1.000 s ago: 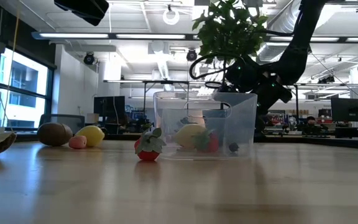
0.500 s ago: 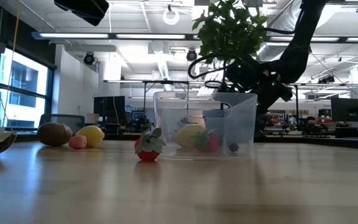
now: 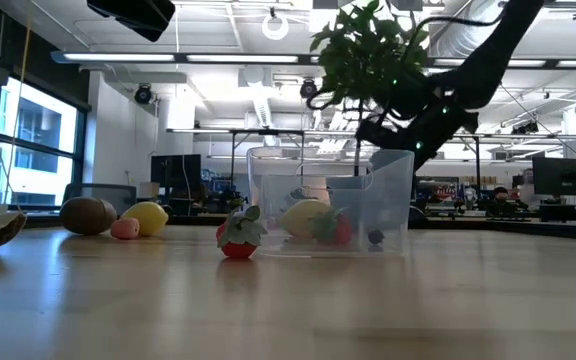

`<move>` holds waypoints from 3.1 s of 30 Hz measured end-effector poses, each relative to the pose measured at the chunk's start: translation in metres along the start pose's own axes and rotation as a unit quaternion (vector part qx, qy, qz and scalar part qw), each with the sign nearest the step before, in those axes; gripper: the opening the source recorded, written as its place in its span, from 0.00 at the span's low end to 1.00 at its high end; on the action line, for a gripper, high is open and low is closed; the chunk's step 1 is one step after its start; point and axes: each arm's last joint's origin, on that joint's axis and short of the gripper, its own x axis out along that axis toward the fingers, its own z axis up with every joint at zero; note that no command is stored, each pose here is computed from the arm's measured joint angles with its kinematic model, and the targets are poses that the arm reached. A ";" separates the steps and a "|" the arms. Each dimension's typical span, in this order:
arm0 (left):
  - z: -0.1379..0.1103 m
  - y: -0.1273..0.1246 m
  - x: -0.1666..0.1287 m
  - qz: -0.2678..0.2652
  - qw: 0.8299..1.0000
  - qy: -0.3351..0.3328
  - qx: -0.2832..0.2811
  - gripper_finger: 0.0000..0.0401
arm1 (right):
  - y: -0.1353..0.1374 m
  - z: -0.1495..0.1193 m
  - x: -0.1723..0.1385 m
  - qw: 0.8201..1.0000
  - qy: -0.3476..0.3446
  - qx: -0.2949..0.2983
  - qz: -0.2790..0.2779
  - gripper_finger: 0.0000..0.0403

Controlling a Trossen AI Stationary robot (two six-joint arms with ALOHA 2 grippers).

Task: Pick and placing Produce into tupperware
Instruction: Put the blackberry into the transparent container, then put the red strawberry into the transparent container

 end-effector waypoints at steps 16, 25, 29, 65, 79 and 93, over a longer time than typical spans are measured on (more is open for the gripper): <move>0.000 0.000 0.000 0.000 1.000 0.000 0.000 0.00 | 0.015 0.039 -0.074 0.995 -0.094 0.012 0.021 0.28; 0.000 0.000 0.000 0.000 1.000 0.000 0.000 0.00 | 0.051 0.067 -0.113 0.969 -0.187 0.092 0.133 0.28; 0.000 0.000 0.000 0.000 1.000 0.000 0.000 0.00 | 0.065 0.083 -0.115 0.977 -0.146 0.083 0.129 0.28; 0.000 0.000 0.000 0.000 1.000 0.000 0.000 0.00 | 0.100 0.114 0.033 0.936 0.314 -0.087 0.135 0.28; 0.000 0.000 0.000 0.000 1.000 0.000 0.000 0.00 | 0.103 0.115 0.032 0.929 0.302 -0.099 0.190 0.30; 0.000 0.000 0.000 0.000 1.000 0.000 0.000 0.00 | 0.103 0.113 0.030 0.924 0.316 -0.096 0.191 0.43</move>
